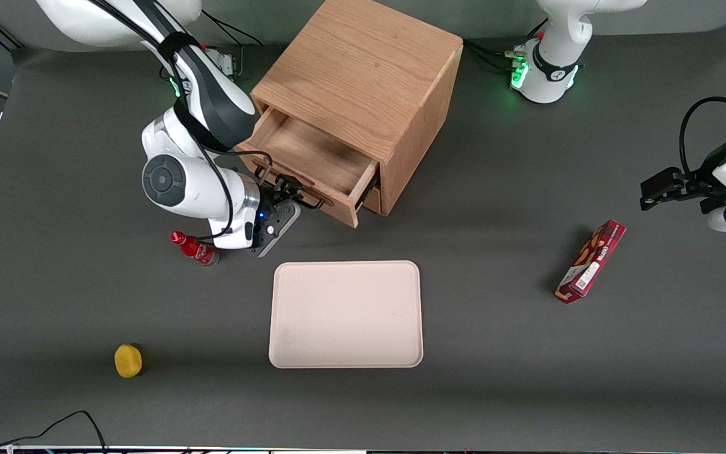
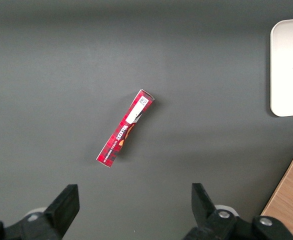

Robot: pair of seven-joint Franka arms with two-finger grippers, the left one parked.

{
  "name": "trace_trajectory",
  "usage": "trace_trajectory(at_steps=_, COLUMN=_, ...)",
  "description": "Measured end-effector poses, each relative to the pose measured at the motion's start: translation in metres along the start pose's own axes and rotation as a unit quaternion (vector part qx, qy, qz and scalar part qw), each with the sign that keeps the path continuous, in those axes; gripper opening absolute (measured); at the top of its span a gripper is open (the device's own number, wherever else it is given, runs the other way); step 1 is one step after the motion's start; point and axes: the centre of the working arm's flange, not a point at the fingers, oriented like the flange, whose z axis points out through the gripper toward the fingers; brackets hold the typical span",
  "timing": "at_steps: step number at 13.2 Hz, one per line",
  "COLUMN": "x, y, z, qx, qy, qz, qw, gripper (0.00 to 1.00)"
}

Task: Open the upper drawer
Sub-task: 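Pull the handle outward with the right gripper, sliding the upper drawer open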

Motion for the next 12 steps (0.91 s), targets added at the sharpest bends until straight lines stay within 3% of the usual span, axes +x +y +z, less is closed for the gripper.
trace_trajectory(at_steps=7, x=0.008, y=0.031, z=-0.009, qx=-0.012, qy=0.002, qz=-0.006, qw=0.9999, gripper=1.0)
trace_trajectory(at_steps=12, x=0.012, y=0.046, z=-0.018, qx=-0.027, qy=-0.008, qz=-0.017, qw=0.9994, gripper=1.0)
